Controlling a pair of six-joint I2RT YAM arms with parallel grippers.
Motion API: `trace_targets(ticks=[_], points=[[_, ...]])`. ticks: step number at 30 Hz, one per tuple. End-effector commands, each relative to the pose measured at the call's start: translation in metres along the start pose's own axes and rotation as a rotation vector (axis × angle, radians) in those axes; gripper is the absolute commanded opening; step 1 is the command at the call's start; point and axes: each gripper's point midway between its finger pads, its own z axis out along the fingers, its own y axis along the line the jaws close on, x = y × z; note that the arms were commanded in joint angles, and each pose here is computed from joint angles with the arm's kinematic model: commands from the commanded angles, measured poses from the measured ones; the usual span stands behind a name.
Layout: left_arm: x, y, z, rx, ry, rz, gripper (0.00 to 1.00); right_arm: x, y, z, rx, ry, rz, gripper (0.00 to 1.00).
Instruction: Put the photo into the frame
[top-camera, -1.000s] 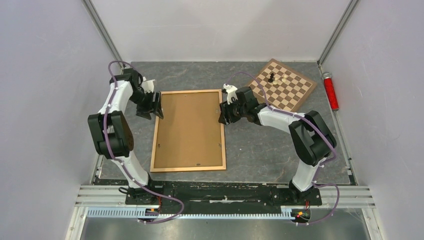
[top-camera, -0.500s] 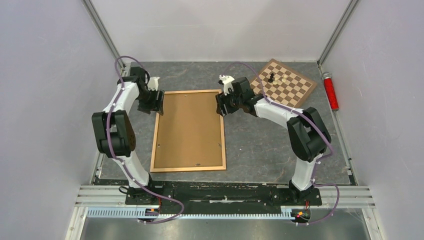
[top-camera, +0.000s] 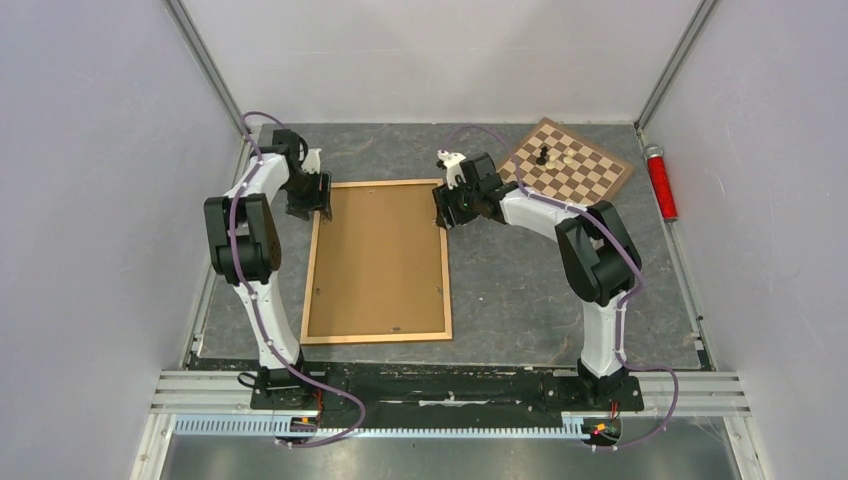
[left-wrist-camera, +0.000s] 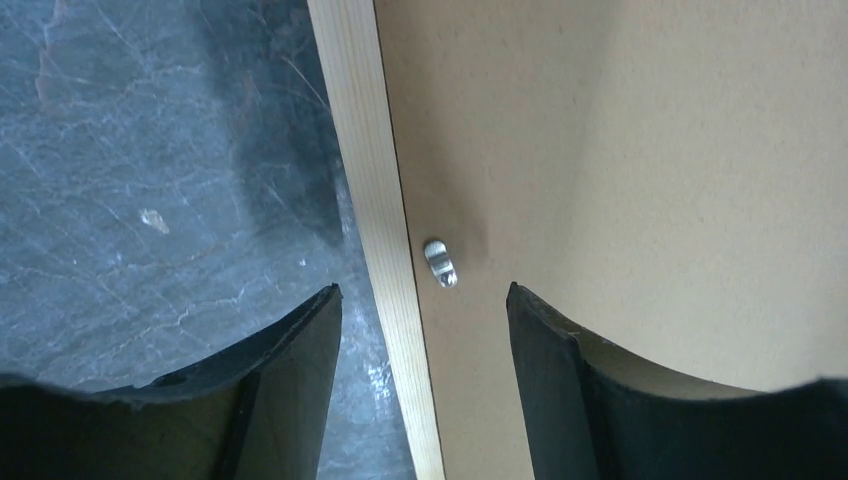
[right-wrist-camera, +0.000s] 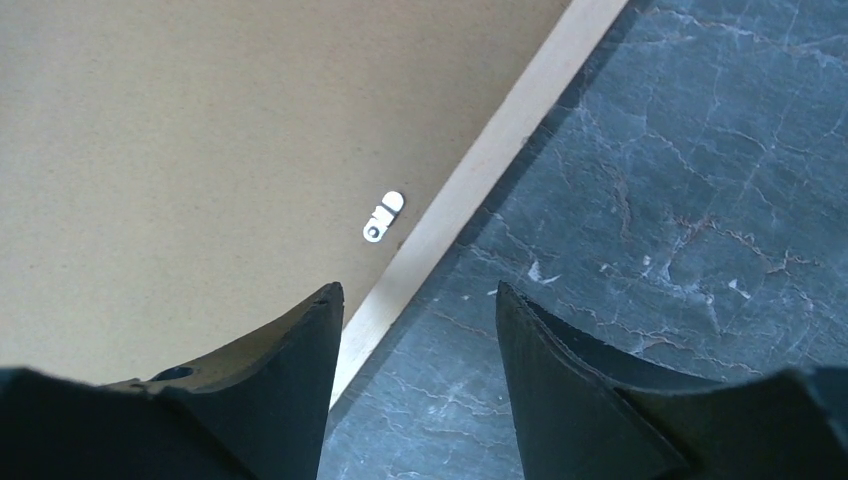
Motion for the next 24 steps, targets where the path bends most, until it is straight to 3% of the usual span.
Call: trace_targets(ticks=[1, 24], points=[[-0.024, 0.005, 0.004, -0.027, -0.057, -0.083, 0.66, -0.018, -0.003, 0.003, -0.022, -0.046, 0.013, 0.60], [-0.013, 0.012, 0.024, -0.060, -0.021, -0.138, 0.46, 0.013, -0.002, 0.009, -0.047, -0.007, 0.051, 0.56]])
